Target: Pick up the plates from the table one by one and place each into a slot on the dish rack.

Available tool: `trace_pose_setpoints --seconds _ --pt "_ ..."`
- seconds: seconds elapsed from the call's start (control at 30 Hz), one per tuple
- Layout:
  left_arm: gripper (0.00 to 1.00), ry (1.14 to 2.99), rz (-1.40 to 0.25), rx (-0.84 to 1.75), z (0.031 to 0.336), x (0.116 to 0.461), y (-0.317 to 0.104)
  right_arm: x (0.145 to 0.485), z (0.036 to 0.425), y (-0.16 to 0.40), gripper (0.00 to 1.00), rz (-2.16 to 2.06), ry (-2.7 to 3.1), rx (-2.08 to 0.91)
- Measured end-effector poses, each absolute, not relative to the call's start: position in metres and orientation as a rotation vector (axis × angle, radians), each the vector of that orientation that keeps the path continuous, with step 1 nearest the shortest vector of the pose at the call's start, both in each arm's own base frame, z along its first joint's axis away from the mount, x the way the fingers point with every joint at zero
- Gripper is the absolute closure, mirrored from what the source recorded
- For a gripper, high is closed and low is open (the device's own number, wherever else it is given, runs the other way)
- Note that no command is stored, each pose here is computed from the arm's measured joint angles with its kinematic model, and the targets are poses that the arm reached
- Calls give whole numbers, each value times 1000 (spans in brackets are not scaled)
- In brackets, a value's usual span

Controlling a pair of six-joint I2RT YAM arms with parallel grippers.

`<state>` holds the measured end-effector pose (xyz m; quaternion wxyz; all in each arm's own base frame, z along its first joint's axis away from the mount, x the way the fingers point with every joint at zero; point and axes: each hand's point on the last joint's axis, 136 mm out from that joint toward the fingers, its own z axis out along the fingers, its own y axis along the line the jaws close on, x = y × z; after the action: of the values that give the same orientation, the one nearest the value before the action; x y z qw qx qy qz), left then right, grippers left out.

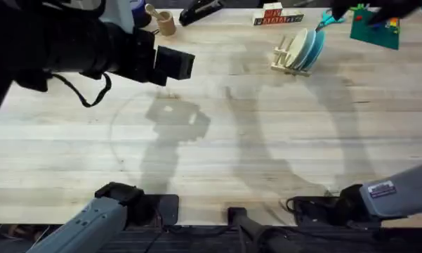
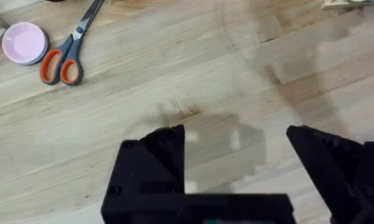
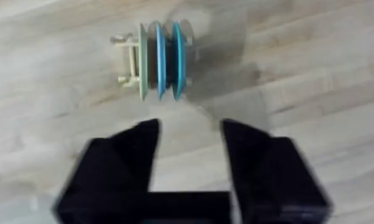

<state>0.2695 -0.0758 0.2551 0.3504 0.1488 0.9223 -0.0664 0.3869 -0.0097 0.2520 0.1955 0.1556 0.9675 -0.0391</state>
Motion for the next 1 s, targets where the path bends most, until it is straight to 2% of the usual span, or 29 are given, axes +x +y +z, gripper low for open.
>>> trace_pose_setpoints --seconds 0.03,0.07,0.1,0.13,0.33,0.5,0.87,1.0 --pt "5 2389 -172 385 255 269 -76 380 257 -10 243 -109 2709 439" --pt "5 2389 -172 385 255 269 -76 372 263 -10 92 -109 2711 438" --pt "6 2389 -172 385 255 269 -76 366 267 -11 31 -111 2713 434" --pt "5 2389 -171 385 255 269 -76 359 271 -11 12 -111 2715 434" --pt "5 2389 -172 385 255 269 -76 329 285 -11 6 -111 2734 431" --pt "5 2391 -172 385 255 269 -76 318 290 0 7 -64 2695 392" --pt "5 2393 -171 386 254 269 -76 271 230 24 5 87 2714 270" --pt "5 2393 -171 386 254 269 -76 259 221 29 5 125 2734 240"
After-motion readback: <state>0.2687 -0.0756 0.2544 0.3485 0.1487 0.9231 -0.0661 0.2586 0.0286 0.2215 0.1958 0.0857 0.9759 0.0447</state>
